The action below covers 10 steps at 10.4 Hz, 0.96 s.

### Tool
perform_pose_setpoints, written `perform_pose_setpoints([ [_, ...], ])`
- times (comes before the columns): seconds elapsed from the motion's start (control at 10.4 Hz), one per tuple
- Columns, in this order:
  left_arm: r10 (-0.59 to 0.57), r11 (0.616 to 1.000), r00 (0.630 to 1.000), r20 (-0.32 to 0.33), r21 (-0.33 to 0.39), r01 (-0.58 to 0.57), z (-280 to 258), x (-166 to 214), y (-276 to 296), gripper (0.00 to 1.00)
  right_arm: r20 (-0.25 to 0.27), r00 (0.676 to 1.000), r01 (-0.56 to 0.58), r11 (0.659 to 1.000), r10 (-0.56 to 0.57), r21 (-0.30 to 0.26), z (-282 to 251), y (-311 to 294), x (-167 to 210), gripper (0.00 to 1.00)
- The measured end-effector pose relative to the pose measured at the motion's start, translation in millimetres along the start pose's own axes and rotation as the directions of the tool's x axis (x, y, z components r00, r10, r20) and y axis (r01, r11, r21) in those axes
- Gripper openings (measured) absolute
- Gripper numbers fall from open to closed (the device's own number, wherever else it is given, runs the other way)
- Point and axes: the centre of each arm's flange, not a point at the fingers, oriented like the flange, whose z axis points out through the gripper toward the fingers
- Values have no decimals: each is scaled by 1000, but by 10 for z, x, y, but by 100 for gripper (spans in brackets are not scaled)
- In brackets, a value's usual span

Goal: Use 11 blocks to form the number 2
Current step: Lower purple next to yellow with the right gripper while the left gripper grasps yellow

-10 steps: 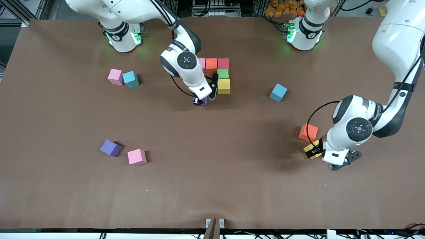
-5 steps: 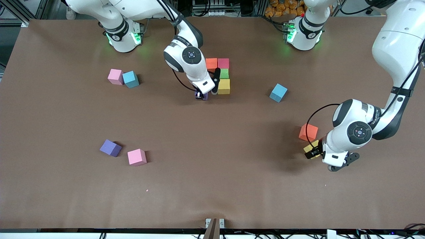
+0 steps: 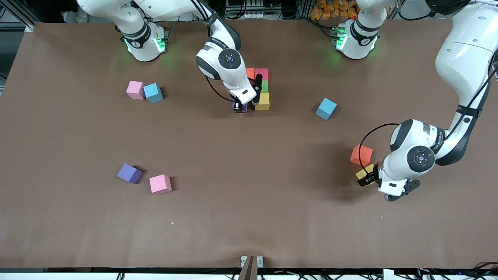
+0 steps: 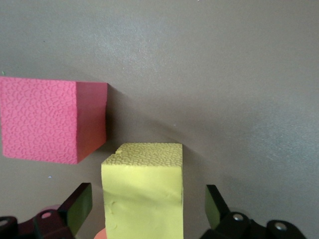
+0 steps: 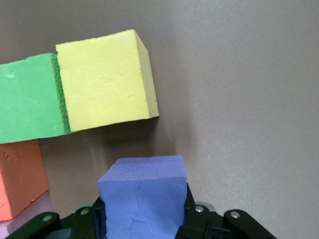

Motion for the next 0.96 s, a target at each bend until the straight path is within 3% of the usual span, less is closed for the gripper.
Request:
perform_pose_setpoints([
  [0.39,4,1000,1000,2,-6,-4,39,0,7,100,-13,1000,19,1000,-19,-1,82,-97,64,56],
  [0.58,26,1000,1000,5,-6,-26,60,-2,8,76,-22,999,25,1000,-25,-5,97,-116,85,56],
  [0.96,44,999,999,7,-10,-44,79,-6,25,56,-39,998,41,999,-41,-8,193,-194,140,56],
])
